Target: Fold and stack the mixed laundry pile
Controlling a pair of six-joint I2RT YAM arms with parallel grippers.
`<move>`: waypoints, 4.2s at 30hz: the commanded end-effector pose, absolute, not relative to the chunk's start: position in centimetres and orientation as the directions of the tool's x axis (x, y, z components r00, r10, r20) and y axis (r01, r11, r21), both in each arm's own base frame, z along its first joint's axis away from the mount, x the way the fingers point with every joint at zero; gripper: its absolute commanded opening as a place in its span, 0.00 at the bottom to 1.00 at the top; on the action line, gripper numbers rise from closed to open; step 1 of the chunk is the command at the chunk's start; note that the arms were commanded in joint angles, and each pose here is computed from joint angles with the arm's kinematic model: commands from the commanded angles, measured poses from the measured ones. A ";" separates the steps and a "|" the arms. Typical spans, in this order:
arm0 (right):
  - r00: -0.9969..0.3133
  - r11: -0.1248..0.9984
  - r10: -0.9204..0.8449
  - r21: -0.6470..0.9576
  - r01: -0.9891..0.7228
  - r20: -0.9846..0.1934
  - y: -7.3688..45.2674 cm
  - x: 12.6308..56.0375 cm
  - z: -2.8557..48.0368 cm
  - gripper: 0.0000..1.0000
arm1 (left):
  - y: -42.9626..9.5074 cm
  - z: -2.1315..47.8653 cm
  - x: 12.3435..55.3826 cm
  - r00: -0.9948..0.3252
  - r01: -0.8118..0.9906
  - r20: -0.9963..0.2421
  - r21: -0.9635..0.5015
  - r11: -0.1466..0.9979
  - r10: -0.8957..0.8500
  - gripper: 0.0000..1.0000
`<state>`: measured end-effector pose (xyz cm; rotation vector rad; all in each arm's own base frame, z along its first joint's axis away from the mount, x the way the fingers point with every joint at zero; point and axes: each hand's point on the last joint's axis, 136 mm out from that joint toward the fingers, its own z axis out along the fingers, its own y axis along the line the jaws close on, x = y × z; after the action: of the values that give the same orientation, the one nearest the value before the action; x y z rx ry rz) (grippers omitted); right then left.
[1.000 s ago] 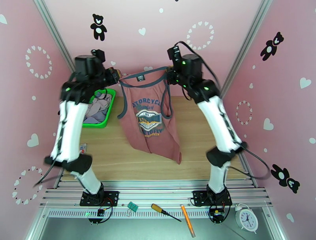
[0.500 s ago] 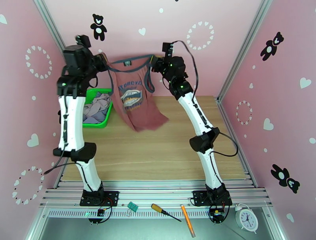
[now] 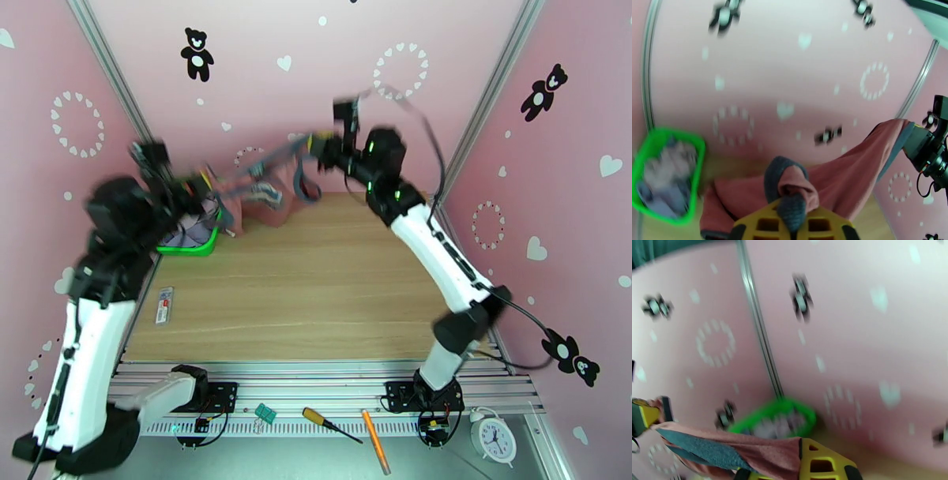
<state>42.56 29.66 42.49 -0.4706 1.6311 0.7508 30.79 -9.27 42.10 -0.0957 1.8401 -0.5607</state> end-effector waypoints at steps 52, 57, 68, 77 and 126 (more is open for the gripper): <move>-0.764 0.970 0.244 0.145 0.196 -0.597 5.3 43.7 17.8 0.64 | -21.6 8.4 35.4 -0.968 0.063 -0.250 -0.238 0.969 0.001 0.51; -0.833 0.963 0.262 0.187 0.193 -0.488 6.8 48.7 13.4 0.25 | -20.8 3.2 35.6 -0.980 -0.009 -0.193 -0.185 0.983 -0.046 0.48; -0.931 0.941 0.265 0.279 0.193 -0.251 13.6 54.1 3.0 0.06 | -11.3 -2.5 27.6 -0.968 -0.243 -0.077 0.065 0.968 -0.238 0.47; -0.966 0.928 0.178 0.357 0.103 -0.185 23.3 55.0 -1.1 0.09 | -9.5 -3.3 22.1 -0.944 -0.329 0.000 0.045 0.943 -0.329 0.53; -0.809 0.833 0.523 0.361 0.419 -0.268 -3.3 47.9 4.3 0.55 | -14.1 7.9 34.9 -0.935 -0.173 -0.298 -0.095 0.980 -0.193 0.77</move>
<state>46.97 -3.01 5.63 0.6546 2.6816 0.4067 34.94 -14.90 6.97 -0.2363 2.8604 -0.1055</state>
